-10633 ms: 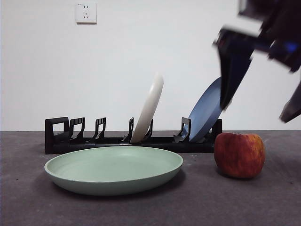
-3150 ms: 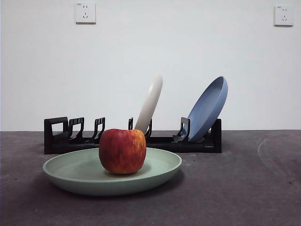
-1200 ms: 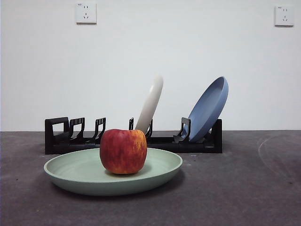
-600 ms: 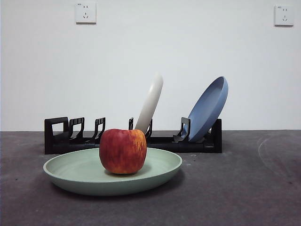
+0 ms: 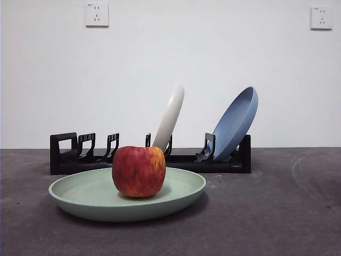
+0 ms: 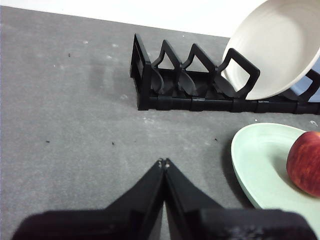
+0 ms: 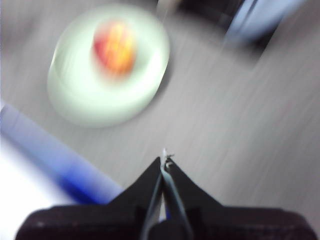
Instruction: Take the green plate from the plate rack,put the plate on the table,take the apple from the table,put the apple in the plate
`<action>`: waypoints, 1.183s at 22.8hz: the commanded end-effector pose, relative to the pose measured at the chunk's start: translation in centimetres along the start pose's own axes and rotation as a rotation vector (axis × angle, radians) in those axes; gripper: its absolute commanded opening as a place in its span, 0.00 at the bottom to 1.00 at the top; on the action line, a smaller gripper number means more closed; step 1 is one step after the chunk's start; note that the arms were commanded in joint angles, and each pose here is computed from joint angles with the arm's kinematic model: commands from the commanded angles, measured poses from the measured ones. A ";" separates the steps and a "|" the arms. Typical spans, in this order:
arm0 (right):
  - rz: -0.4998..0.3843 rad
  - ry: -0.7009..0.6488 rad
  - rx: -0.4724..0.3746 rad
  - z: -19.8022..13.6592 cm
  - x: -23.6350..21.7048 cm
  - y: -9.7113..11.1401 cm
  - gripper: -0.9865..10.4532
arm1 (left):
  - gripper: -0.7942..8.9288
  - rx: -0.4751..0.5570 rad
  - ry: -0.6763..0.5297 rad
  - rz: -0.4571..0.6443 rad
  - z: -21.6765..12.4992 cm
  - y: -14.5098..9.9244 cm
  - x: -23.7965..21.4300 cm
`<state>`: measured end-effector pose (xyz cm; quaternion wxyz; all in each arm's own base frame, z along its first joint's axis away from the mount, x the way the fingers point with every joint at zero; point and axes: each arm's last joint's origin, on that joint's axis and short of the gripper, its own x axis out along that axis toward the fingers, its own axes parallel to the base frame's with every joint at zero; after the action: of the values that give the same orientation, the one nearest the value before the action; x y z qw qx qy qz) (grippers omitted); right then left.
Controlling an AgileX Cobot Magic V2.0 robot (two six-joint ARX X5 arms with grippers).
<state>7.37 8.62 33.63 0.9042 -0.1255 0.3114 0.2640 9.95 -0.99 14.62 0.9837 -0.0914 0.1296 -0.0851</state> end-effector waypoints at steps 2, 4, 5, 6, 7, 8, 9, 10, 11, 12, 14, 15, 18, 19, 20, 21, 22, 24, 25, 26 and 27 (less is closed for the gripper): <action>-0.126 -0.273 -0.051 2.0 1.6 -0.9 0.09 | 0.08 -0.005 0.008 0.004 -0.2 0.1 0.1; -0.154 -0.356 0.010 1.3 3.7 -2.4 0.09 | 0.08 -0.006 0.015 0.006 -0.3 0.1 0.2; -0.154 -0.377 0.046 0.3 4.9 -3.4 0.09 | 0.08 -0.006 0.020 0.007 -0.3 0.1 0.2; -0.154 -0.395 0.087 -1.1 6.1 -4.4 0.09 | 0.08 -0.007 0.024 0.007 -0.3 0.1 0.2; -0.167 -0.416 0.124 -2.8 7.0 -5.5 0.09 | 0.08 -0.008 0.030 0.008 -0.4 0.1 0.2; -0.178 -0.441 0.145 -4.5 7.8 -6.3 0.09 | 0.08 -0.008 0.035 0.009 -0.4 0.1 0.3; -0.205 -0.463 0.163 -6.3 8.5 -7.0 0.09 | 0.08 -0.009 0.040 0.010 -0.4 0.1 0.3; -0.263 -0.478 0.184 -7.8 8.9 -7.6 0.09 | 0.08 -0.010 0.046 0.011 -0.5 0.2 0.3; -0.305 -0.486 0.191 -8.8 9.0 -7.8 0.09 | 0.08 -0.010 0.049 0.011 -0.5 0.2 0.4; -0.337 -0.494 0.197 -9.6 9.1 -8.0 0.09 | 0.08 -0.011 0.052 0.012 -0.5 0.2 0.4; -0.395 -0.518 0.188 -10.8 9.0 -8.2 0.09 | 0.08 -0.012 0.058 0.013 -0.6 0.2 0.4; -0.420 -0.539 0.176 -11.3 8.9 -8.2 0.09 | 0.08 -0.012 0.062 0.014 -0.6 0.2 0.4; -0.474 -0.591 0.127 -12.2 8.3 -8.0 0.09 | 0.08 -0.013 0.072 0.016 -0.6 0.2 0.5; -0.487 -0.609 0.113 -12.4 8.2 -7.9 0.09 | 0.08 -0.014 0.074 0.016 -0.7 0.2 0.5; -0.496 -0.623 0.101 -12.6 8.1 -7.8 0.09 | 0.08 -0.014 0.078 0.017 -0.7 0.2 0.5; -0.501 -0.635 0.095 -12.8 8.0 -7.7 0.09 | 0.08 -0.014 0.080 0.017 -0.7 0.2 0.5; -0.503 -0.644 0.093 -13.0 8.1 -7.6 0.09 | 0.08 -0.015 0.083 0.018 -0.7 0.2 0.5; -0.503 -0.647 0.095 -13.5 8.3 -7.5 0.09 | 0.08 -0.016 0.088 0.019 -0.8 0.2 0.6; -0.500 -0.645 0.100 -13.8 8.6 -7.5 0.09 | 0.08 -0.016 0.091 0.019 -0.8 0.3 0.6; -0.497 -0.643 0.108 -14.1 8.8 -7.4 0.09 | 0.08 -0.016 0.094 0.019 -0.8 0.3 0.6; -0.496 -0.643 0.126 -14.5 9.1 -7.4 0.09 | 0.08 -0.017 0.097 0.020 -0.8 0.3 0.6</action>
<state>10.30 0.46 17.68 0.9971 -0.0594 -0.0152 0.0461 10.33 -1.01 13.81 0.9763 -0.0926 0.1784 -0.0801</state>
